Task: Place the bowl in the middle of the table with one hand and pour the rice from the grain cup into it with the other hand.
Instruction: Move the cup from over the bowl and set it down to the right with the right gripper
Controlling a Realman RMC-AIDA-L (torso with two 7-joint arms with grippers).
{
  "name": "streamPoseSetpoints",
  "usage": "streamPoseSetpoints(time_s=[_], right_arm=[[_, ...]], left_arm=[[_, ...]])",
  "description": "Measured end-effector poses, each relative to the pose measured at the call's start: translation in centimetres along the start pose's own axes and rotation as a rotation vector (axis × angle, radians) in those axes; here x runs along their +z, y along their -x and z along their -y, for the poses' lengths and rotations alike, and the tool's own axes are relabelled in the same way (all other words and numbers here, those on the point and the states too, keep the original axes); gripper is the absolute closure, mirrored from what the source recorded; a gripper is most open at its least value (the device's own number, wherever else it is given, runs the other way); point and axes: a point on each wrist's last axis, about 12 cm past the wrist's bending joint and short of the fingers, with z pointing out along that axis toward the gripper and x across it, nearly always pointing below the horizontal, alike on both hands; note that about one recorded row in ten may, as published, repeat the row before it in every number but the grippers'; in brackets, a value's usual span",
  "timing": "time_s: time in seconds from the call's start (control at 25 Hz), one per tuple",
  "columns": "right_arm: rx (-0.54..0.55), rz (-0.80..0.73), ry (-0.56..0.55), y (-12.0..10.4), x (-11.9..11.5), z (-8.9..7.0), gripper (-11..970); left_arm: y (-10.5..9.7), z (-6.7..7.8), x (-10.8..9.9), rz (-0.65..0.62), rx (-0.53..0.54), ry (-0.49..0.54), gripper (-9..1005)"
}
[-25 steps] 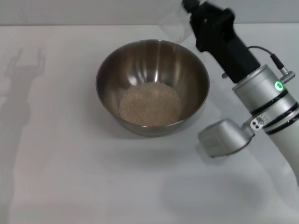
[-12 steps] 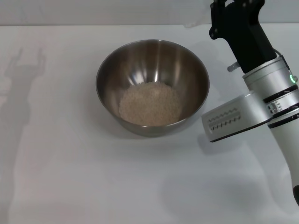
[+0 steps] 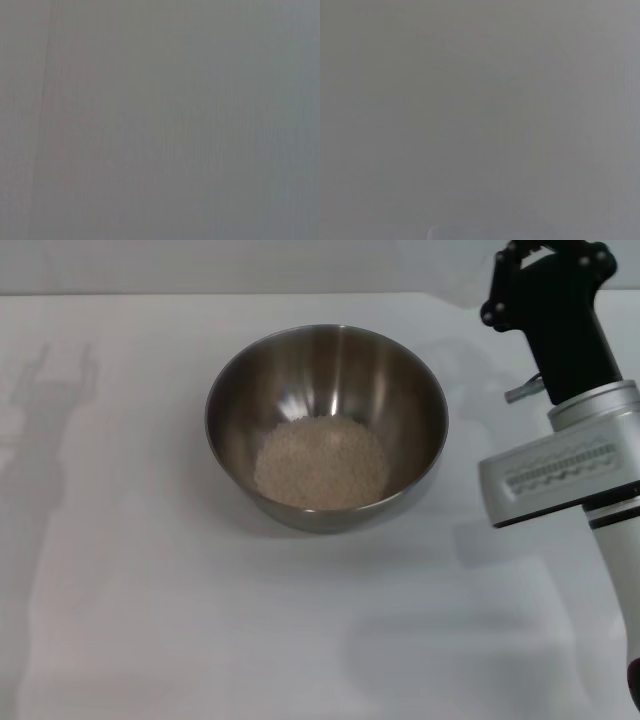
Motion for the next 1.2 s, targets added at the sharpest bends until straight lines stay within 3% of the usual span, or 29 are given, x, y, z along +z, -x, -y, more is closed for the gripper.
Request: streamPoseSetpoints(time_s=[0.44,0.64,0.76,0.92,1.2], right_arm=[[0.238,-0.094,-0.061,-1.2,-1.7,0.6,953],[0.376,-0.169,-0.119,-2.6,-2.7,1.3,953],[0.463,-0.262,-0.181,-3.9,-4.4,1.7,953],[0.53,-0.307,-0.233,-4.6,-5.3,2.1,953],[0.541,-0.337,-0.255,-5.1,-5.9,2.3,953]], left_arm=[[-0.2,0.0,-0.1,-0.01,0.004,-0.003,469],[-0.2,-0.1,-0.2,-0.015,0.006,-0.001,469],[-0.1,-0.1,-0.2,-0.011,0.006,-0.002,469],[-0.1,-0.2,-0.2,-0.006,0.005,-0.001,469],[-0.1,-0.1,0.0,-0.013,0.01,-0.006,469]])
